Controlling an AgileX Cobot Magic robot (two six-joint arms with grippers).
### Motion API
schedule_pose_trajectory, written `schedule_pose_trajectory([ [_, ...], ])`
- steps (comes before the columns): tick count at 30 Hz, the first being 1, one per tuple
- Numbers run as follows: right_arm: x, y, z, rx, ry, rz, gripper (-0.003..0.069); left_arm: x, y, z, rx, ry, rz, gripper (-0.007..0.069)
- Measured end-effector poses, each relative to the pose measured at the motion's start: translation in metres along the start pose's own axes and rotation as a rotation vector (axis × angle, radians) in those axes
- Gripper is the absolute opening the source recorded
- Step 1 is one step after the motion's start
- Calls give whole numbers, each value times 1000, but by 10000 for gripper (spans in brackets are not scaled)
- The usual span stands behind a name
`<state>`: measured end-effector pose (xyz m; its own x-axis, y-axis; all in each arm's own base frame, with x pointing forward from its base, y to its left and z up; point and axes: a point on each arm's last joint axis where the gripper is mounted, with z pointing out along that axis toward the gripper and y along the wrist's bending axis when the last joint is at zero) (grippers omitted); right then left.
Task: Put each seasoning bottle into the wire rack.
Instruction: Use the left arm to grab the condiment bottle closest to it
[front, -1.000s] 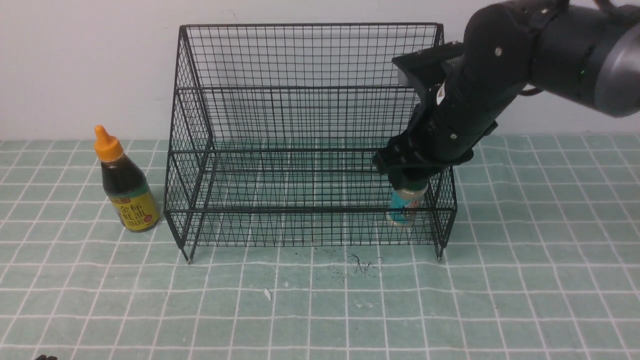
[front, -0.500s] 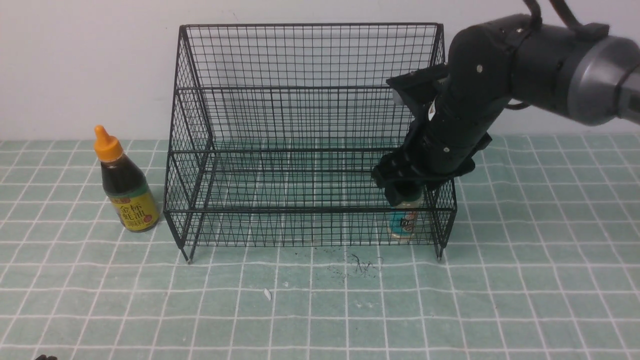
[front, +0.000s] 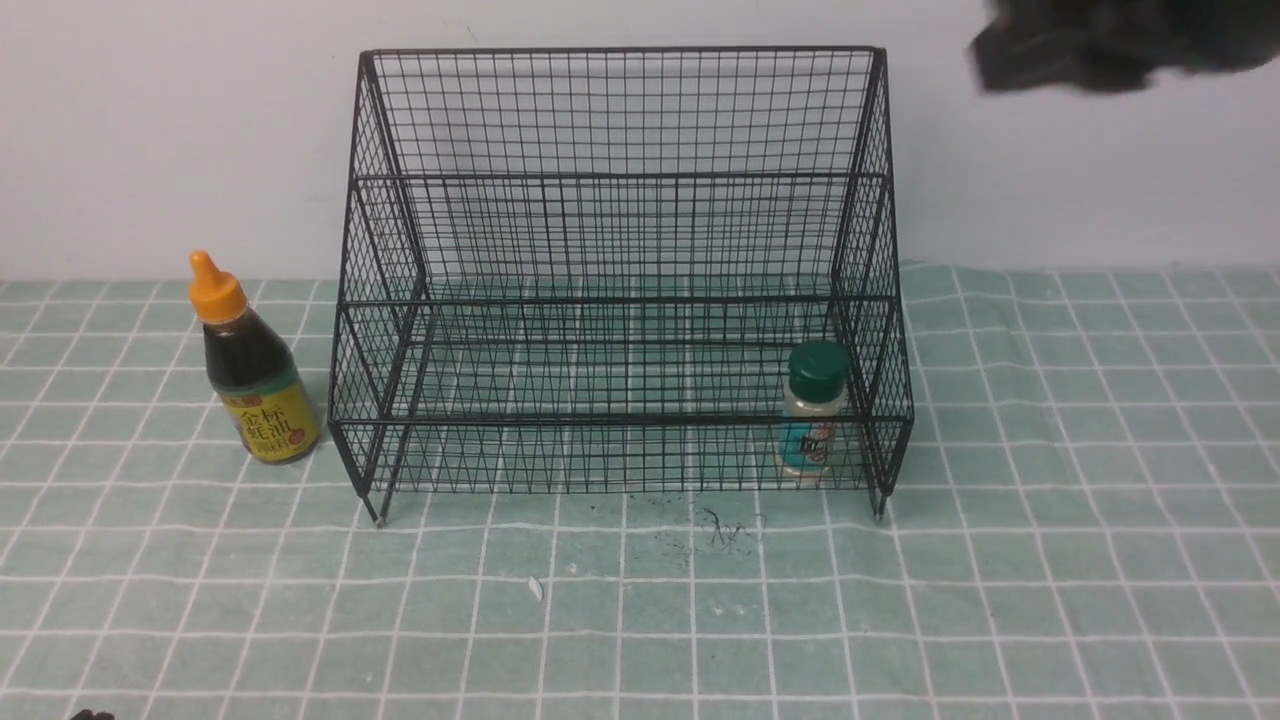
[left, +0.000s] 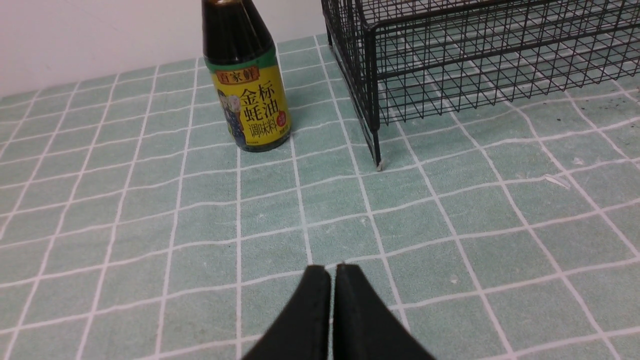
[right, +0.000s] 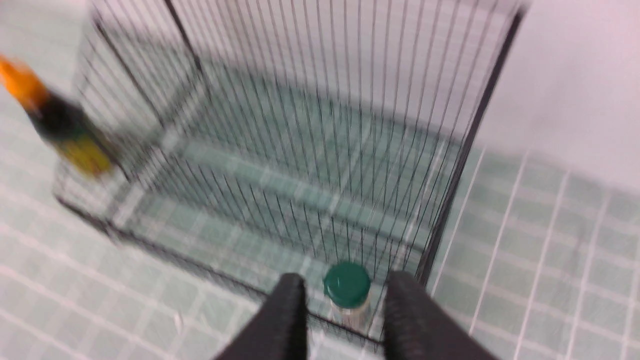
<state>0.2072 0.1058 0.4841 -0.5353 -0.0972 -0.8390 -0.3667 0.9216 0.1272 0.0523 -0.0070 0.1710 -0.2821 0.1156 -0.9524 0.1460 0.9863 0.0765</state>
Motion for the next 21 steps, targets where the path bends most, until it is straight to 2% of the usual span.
schedule_pose_trajectory([
  [2,11,-4,-47,-2,-136,18,74,0,0,0,0,0,0,-6],
  [3,15,-6,-62,-5,-179,21,60,0,0,0,0,0,0,-6],
  [4,31,-10,-87,-8,-275,23,23,0,0,0,0,0,0,-6],
  [8,93,-22,-124,-29,-527,-3,-10,0,0,0,0,0,0,-6],
  [9,112,-25,-128,-35,-585,-10,-12,0,0,0,0,0,0,-6],
  [10,113,-25,-133,-37,-600,-9,-12,0,0,0,0,0,0,-6],
  [11,138,-29,-135,-52,-665,2,-12,0,0,0,0,0,0,-6],
  [15,197,-39,-126,-93,-695,99,-12,0,0,0,0,0,0,-6],
  [21,238,-46,-115,-110,-721,152,-12,0,0,0,0,0,0,-6],
])
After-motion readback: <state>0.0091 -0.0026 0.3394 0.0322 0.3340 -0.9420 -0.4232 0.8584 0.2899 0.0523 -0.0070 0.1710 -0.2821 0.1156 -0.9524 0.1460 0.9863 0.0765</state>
